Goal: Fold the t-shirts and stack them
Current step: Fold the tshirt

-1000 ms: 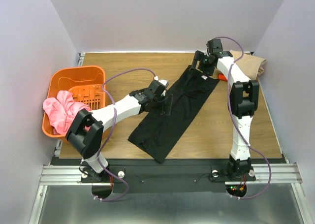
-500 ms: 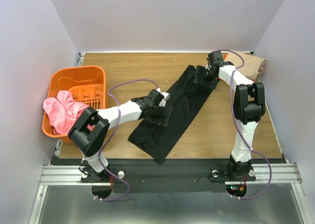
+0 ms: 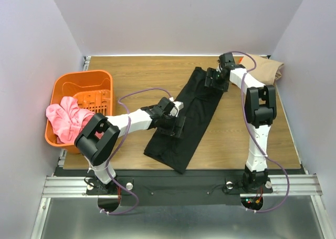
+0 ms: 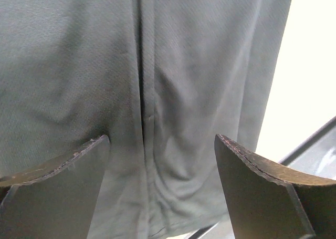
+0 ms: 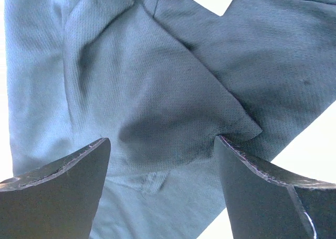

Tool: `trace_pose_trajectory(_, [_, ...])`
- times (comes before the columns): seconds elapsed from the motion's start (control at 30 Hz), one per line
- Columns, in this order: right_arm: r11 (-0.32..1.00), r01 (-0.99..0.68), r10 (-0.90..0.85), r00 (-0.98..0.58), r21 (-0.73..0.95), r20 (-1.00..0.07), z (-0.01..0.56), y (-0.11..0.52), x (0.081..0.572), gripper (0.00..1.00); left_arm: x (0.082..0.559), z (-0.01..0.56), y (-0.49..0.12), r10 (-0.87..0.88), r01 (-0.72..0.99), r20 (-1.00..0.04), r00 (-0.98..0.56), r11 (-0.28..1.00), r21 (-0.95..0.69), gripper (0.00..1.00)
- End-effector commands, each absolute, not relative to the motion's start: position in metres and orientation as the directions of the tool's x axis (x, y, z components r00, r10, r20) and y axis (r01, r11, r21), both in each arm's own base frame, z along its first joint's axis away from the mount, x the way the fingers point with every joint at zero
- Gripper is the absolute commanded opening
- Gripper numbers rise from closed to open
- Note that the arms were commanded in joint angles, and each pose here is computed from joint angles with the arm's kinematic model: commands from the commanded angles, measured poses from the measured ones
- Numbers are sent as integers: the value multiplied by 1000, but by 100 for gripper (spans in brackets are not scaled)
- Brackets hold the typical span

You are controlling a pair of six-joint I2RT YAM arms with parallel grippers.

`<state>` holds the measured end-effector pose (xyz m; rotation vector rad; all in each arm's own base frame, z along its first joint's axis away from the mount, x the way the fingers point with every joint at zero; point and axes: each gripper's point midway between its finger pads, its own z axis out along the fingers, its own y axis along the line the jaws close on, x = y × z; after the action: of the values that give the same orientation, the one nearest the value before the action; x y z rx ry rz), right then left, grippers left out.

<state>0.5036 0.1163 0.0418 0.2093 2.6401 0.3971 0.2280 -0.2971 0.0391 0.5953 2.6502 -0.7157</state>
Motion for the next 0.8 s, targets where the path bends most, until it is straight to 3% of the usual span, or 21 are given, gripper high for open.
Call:
trace_pose_trajectory(0.0, [954,91,201,-902,286,-382,-5,125,513,86,212,38,-312,303,455,-359,-883,740,-495,93])
trace_pose_trajectory(0.37, [923,73,244,-870,377,-429,-16,155,574,86,214,61,-387,287,467,-373,-882,632,-619,93])
trace_pose_trajectory(0.57, [891,28,265,-842,454,-469,-6,177,606,87,222,65,-413,252,449,-384,-888,650,-613,93])
trace_pose_trajectory(0.77, [843,-108,233,-810,528,-538,47,196,617,88,265,119,-408,159,470,-544,-824,728,-499,93])
